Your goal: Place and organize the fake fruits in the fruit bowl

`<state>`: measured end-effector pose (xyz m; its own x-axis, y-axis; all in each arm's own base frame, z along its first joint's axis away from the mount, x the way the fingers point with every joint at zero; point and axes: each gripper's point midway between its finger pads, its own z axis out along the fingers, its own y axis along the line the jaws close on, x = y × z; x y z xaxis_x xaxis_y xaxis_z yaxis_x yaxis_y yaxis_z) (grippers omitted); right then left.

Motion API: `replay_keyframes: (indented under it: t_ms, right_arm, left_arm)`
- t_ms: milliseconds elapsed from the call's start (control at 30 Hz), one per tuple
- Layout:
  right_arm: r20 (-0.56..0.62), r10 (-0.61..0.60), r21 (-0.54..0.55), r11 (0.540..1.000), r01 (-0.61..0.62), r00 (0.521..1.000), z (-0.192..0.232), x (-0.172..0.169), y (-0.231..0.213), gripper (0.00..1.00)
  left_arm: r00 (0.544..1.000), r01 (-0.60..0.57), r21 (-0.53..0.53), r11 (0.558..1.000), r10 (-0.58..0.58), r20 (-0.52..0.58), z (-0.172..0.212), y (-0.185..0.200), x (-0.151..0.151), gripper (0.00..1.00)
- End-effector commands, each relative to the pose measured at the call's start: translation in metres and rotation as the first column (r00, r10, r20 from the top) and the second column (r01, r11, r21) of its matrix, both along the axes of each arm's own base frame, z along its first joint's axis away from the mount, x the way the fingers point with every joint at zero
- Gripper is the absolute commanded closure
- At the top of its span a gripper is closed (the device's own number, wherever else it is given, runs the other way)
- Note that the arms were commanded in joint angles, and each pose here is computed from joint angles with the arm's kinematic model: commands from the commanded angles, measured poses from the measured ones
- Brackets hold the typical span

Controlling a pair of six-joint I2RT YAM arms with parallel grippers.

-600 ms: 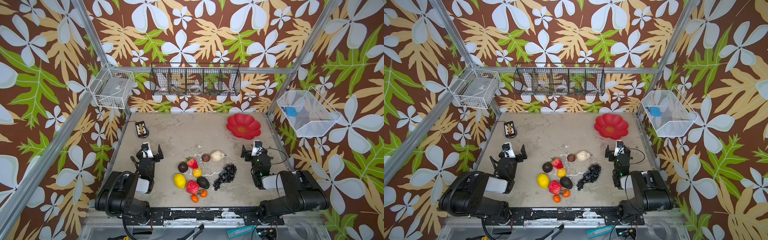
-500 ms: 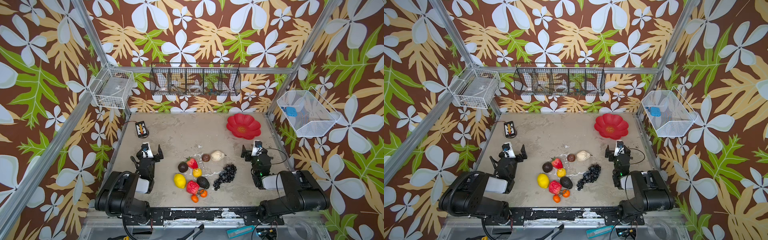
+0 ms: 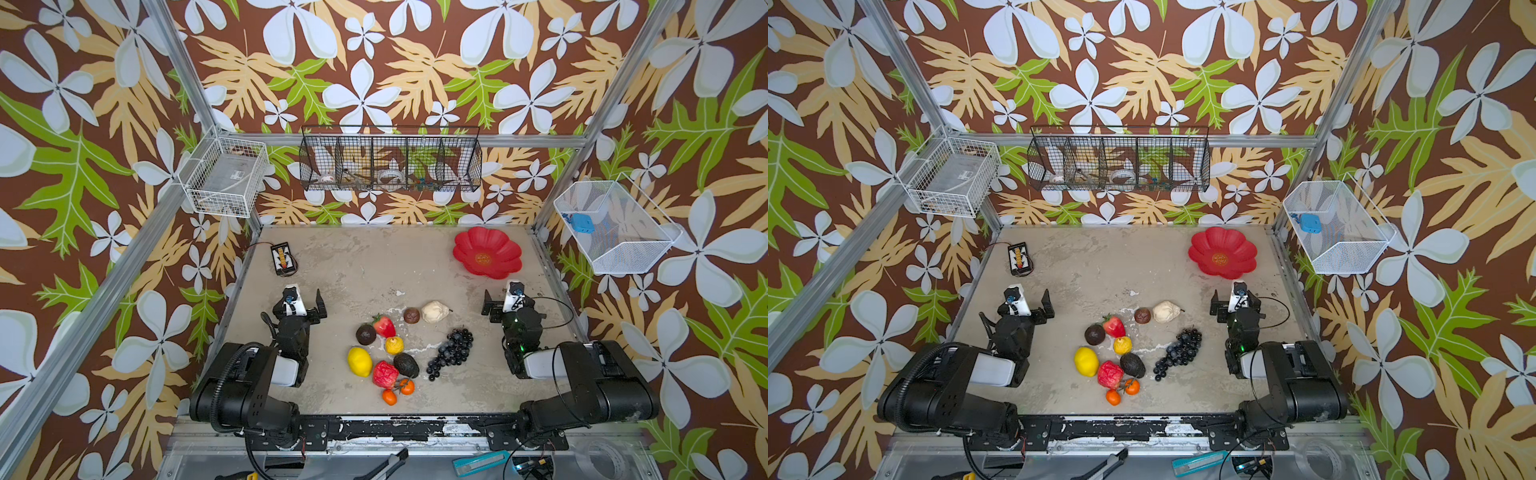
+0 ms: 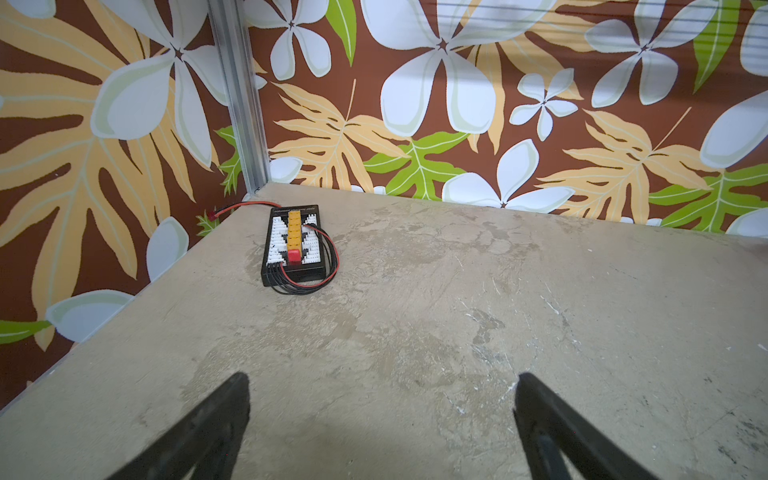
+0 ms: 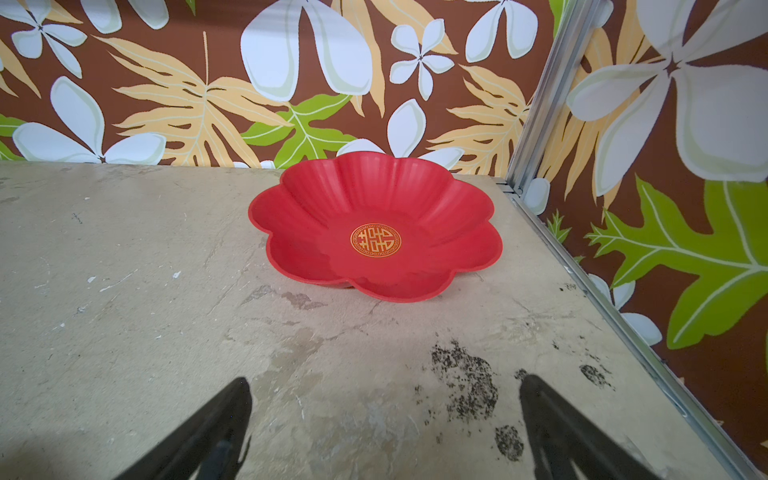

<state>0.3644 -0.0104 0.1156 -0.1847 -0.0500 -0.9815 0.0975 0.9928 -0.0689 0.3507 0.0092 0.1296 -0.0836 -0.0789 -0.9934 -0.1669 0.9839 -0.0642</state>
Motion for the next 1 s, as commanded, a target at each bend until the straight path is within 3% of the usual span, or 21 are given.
replay_keyframes:
  t_ms: [0,367,433,600,733,867,967]
  right_arm:
    - [0.024,0.003,0.004,1.0,-0.003,1.0,0.006,0.001,0.001,0.0]
    - [0.026,0.004,0.004,1.0,-0.004,1.0,0.006,0.001,0.001,0.0]
    - [0.031,0.017,0.001,1.0,-0.017,0.999,0.008,0.0,0.003,0.0]
    - [0.065,0.051,-0.028,0.998,-0.049,0.997,0.019,-0.009,0.012,0.0]
    - [0.113,0.06,-0.088,0.995,-0.05,0.992,0.037,-0.021,0.023,0.0]
    - [0.13,0.055,-0.117,0.992,-0.039,0.99,0.048,-0.023,0.028,0.0]
    - [0.134,0.094,-0.122,0.99,-0.077,0.987,0.06,-0.026,0.042,0.0]
  left_arm:
    - [1.0,-0.002,0.003,1.0,0.002,0.026,0.007,0.0,0.002,0.0]
    - [0.999,-0.005,-0.001,1.0,0.005,0.034,0.008,0.001,0.0,0.0]
    - [0.993,0.087,0.024,0.996,-0.088,0.073,0.015,-0.013,-0.009,0.0]
    - [0.971,0.143,0.052,0.988,-0.15,0.186,0.041,-0.022,-0.037,0.0]
    - [0.976,0.088,0.068,0.994,-0.1,0.192,0.052,-0.024,-0.047,0.0]
    - [0.979,0.09,-0.008,0.996,-0.087,0.185,0.07,-0.031,-0.04,0.0]
    - [0.97,0.116,-0.167,0.979,-0.075,0.232,0.092,-0.032,-0.043,0.0]
